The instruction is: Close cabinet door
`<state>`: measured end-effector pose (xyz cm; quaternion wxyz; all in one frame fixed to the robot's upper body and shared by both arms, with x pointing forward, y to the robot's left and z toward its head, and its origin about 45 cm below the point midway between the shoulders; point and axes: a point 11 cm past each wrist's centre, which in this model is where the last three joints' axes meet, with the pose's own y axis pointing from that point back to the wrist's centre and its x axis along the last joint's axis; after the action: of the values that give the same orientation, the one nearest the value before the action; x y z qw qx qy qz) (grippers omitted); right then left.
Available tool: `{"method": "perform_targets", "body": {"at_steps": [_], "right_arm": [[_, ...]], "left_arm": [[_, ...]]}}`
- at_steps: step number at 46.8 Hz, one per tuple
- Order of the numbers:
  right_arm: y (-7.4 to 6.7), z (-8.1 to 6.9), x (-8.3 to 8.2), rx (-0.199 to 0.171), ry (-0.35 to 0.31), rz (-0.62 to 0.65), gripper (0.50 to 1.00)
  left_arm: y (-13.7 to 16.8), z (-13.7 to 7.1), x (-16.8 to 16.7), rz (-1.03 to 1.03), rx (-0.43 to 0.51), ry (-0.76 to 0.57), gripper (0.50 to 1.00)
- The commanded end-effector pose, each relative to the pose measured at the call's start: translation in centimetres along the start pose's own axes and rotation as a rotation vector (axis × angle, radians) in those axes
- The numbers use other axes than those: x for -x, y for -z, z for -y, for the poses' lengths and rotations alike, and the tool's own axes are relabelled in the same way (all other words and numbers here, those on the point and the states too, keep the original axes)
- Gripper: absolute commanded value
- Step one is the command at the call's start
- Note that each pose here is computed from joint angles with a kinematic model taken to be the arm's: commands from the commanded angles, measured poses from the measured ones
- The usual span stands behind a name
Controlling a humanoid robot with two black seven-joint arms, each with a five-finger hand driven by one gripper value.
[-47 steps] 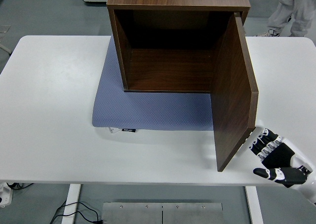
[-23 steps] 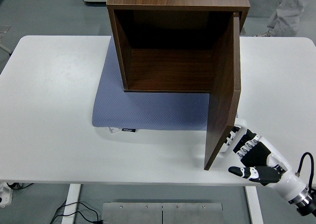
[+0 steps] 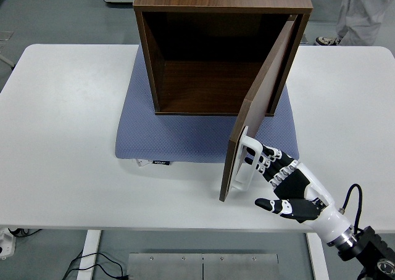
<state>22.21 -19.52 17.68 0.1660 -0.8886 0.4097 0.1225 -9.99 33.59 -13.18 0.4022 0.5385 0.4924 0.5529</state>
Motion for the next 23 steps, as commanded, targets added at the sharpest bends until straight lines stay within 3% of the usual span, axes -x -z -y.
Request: {"method": "perform_targets", "body": {"at_steps": [1,16,23], "right_arm": [[-0.2,0.5,0.4,-0.007,0.001,0.004,1.000],[-0.3,2.7,1.3,-0.049,-0.012,-0.001,1.000],[-0.7,3.3,1.7,-0.051,-0.009,0.003,1.000]], "left_arm": [[0.0,0.0,0.0,0.000,0.000,0.000,1.000],[0.0,0.0,0.0,0.000,0.000,0.000,1.000],[0.0,0.0,0.0,0.000,0.000,0.000,1.000]]}}
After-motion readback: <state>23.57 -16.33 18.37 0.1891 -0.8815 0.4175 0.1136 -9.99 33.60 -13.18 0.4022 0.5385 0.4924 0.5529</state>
